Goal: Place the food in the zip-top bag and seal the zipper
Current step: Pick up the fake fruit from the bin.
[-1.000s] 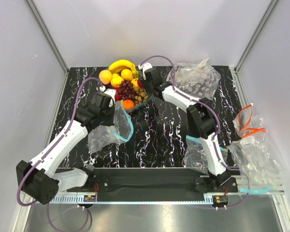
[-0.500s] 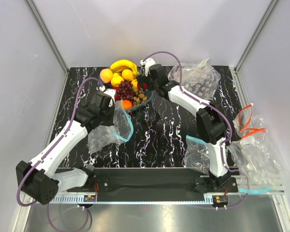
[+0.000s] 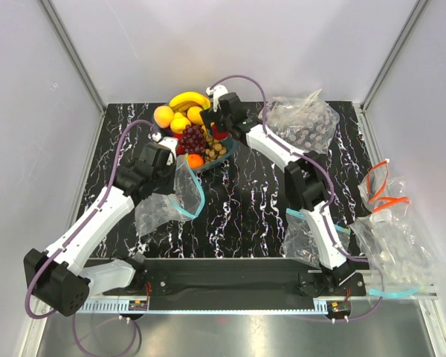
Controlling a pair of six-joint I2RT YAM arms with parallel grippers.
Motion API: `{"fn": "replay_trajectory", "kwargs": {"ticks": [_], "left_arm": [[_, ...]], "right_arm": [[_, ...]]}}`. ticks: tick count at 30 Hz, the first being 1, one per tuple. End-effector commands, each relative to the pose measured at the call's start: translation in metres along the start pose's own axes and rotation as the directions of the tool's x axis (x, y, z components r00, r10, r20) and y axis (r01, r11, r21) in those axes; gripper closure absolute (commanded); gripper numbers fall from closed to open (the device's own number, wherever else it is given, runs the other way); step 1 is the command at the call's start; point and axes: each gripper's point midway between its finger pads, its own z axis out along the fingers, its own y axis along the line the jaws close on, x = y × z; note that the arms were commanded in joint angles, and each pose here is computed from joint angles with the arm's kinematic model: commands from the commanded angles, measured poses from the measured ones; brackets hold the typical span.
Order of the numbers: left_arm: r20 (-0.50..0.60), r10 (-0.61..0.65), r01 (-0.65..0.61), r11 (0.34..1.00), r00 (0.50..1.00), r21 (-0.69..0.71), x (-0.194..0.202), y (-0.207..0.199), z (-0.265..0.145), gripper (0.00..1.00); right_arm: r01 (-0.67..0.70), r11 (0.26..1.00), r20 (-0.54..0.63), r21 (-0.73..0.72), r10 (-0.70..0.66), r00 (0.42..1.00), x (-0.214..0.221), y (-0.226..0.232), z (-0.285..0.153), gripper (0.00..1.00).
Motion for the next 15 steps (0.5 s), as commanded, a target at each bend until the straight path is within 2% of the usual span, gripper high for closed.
{"fn": "replay_trajectory", "kwargs": {"ticks": [1, 6, 7, 10, 15], "left_arm": [[0.063, 0.006, -0.006, 1.0, 0.998, -0.007, -0.012, 0.002, -0.005, 0.94], [0.069, 0.005, -0.005, 1.0, 0.998, -0.003, -0.014, 0.001, -0.006, 0.94], [0.068, 0.005, -0.005, 1.0, 0.998, -0.002, -0.013, 0.001, -0.006, 0.94], [0.075, 0.004, -0.004, 1.0, 0.997, -0.003, -0.014, 0.001, -0.008, 0.94], [0.085, 0.001, -0.001, 1.0, 0.996, -0.007, -0.015, 0.003, -0.009, 0.94]], "right_arm": [[-0.021, 1.0, -0.012, 0.018, 0.021, 1.0, -0.001, 0.001, 0.002, 0.06], [-0.025, 0.999, -0.048, 0.046, 0.028, 0.998, 0.017, -0.004, 0.001, 0.08], [-0.029, 0.998, -0.04, 0.049, 0.031, 0.999, 0.014, -0.005, -0.003, 0.15], [-0.036, 0.999, -0.043, 0.039, 0.038, 0.998, 0.014, -0.002, -0.012, 0.45], [-0.047, 0.999, 0.049, 0.021, 0.046, 0.998, -0.015, 0.007, -0.043, 0.47]]}}
